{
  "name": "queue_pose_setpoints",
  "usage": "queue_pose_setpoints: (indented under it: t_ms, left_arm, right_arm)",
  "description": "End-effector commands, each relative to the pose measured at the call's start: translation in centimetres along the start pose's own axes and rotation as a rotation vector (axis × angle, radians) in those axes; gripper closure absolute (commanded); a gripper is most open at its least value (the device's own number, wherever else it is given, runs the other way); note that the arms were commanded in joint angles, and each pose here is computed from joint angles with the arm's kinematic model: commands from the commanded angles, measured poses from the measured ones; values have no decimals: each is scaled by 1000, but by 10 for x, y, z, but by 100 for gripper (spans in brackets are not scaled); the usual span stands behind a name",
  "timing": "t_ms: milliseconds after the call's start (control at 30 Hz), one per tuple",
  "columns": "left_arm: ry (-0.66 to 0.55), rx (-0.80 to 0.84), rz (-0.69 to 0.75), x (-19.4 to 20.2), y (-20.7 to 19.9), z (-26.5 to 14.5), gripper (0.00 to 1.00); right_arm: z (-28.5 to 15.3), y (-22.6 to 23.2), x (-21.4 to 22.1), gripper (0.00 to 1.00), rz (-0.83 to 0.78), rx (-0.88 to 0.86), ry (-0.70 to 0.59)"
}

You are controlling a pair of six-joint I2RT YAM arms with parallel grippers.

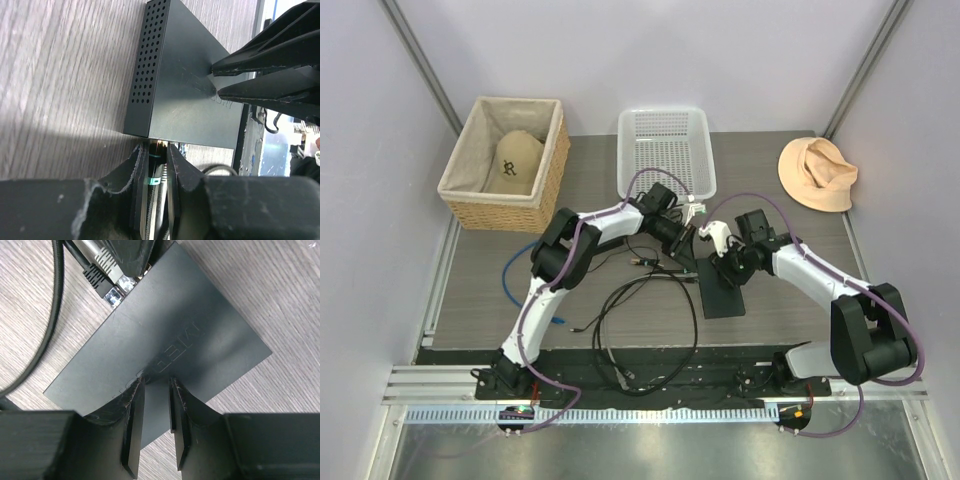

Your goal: Pull the plug from the switch port

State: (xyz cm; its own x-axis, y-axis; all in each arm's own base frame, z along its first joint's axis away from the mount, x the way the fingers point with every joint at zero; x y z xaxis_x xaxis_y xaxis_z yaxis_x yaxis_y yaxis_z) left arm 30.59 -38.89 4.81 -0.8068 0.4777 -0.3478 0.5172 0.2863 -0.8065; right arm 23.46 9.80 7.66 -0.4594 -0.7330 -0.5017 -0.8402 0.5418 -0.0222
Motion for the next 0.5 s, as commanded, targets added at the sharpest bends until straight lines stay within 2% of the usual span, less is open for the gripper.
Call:
queue_pose_setpoints:
  t_ms: [0, 267, 467]
  left_arm:
    - [55, -72, -101, 14, 33, 3, 100]
    - [111, -67, -65, 31, 33, -5, 100]
    - [107, -88, -31, 33, 31, -11, 100]
  right_arm:
    - [6, 2, 12, 67, 18, -21, 58]
    - [8, 5, 19, 66, 26, -27, 81]
    - [10, 6, 26, 67, 22, -27, 103]
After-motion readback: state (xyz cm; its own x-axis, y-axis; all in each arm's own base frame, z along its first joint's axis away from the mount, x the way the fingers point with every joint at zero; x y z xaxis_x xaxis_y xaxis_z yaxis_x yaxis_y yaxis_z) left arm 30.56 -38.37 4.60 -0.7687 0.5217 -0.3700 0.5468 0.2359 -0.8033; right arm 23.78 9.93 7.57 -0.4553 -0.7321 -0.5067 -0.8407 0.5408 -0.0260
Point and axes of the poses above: each gripper's point midway between its finger pads, its own z axis out along the fingers, its own y axis along the line the jaws close on, x = y × z, the point moved 4 cm from there along -z, back along the fingers, and after that the axes turned 9 degrees about -z, right-handed, at the moved point
